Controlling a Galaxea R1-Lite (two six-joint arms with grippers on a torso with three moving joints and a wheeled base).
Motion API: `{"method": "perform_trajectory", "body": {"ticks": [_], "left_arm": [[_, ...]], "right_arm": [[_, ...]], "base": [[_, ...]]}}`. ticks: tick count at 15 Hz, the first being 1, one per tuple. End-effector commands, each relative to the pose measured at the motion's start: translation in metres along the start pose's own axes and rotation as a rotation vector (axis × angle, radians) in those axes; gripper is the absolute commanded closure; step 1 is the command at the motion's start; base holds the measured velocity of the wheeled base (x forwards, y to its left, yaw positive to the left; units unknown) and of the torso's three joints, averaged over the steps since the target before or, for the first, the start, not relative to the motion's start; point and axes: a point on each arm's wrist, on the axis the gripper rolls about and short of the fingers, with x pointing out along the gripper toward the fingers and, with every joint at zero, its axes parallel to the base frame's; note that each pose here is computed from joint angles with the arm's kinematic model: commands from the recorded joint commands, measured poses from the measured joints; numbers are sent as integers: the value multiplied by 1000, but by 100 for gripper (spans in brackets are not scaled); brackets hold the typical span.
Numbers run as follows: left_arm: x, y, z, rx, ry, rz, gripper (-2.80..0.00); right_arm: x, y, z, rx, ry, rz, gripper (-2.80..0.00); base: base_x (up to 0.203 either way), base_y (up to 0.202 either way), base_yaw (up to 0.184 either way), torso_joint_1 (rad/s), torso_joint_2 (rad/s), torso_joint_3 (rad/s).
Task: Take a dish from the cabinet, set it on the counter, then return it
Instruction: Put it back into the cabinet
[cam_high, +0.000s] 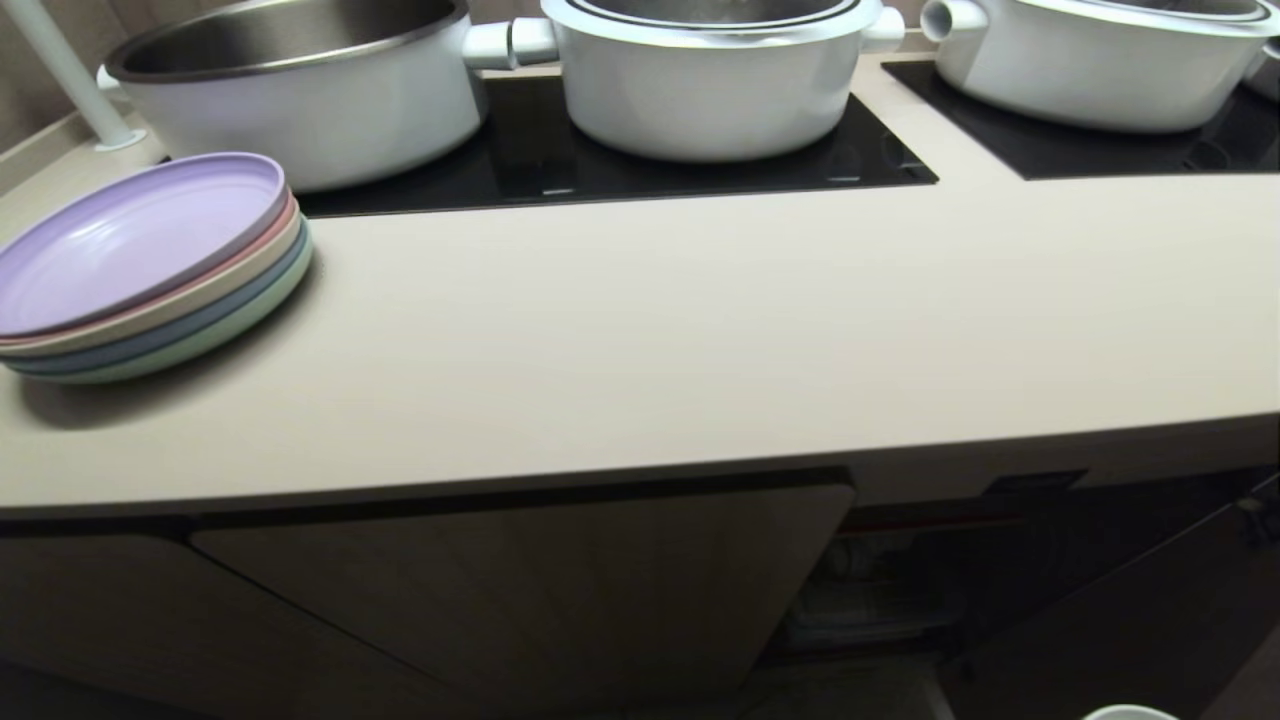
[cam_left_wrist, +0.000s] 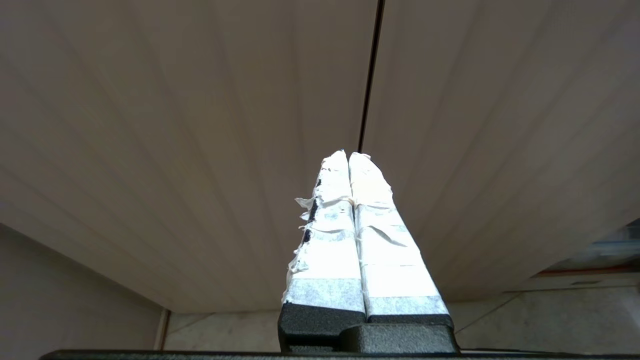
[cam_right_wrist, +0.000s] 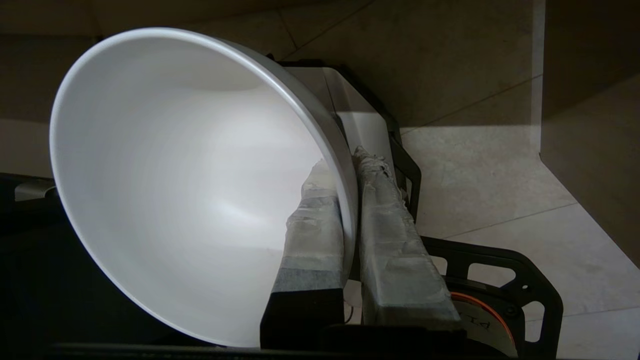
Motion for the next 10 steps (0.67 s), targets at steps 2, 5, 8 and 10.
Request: {"method": "perform_trajectory", "body": {"ticks": [2,5,8,10], "left_arm": [[0,0,0,-1,0,1,0],[0,0,0,0,0,1,0],[0,0,0,0,-1,1,0],[0,0,0,0,-1,1,0]], "right_arm": [[0,0,0,0,5,2,0],[1,1,0,-4,13,3,0],[2,1,0,-9,16,6,0],[2,1,0,-10,19,6,0]], "base": [[0,0,0,-233,520,289],[0,0,0,-216,491,287],[0,0,0,-204,491,280],[0,0,0,-197,487,288]]}}
